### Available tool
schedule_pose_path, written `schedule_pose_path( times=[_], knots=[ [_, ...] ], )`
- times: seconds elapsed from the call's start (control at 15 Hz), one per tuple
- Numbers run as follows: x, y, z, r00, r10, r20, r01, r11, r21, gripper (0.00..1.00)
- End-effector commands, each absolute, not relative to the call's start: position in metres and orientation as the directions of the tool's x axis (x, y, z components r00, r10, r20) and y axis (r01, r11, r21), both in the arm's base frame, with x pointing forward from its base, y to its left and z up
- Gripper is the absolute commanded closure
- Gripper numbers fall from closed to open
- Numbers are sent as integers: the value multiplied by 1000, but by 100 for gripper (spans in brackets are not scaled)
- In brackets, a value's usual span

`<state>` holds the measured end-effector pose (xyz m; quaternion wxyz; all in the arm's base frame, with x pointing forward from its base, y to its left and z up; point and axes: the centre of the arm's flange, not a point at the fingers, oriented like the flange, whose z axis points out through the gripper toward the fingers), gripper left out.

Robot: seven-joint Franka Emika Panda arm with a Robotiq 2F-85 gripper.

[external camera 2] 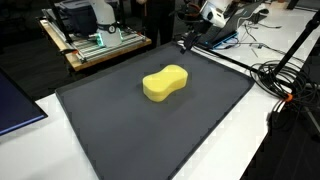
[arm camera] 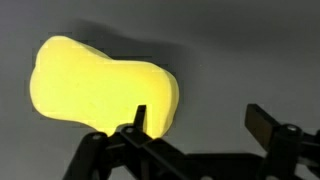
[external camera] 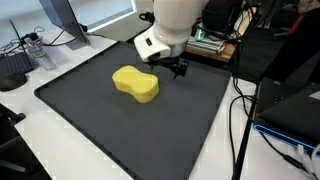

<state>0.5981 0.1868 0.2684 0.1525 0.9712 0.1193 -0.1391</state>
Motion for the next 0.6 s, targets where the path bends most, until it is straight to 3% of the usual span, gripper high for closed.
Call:
schedule_pose_path(
  times=[0.0,0.47,0.53],
  knots=[
    [549,129,290,967,119,-224,161,-971,177,0],
    [504,34,309,985,-156,-72,-151,-986,64,0],
    [539,54,299,990,-82,-118,-70,-992,101,0]
  ],
)
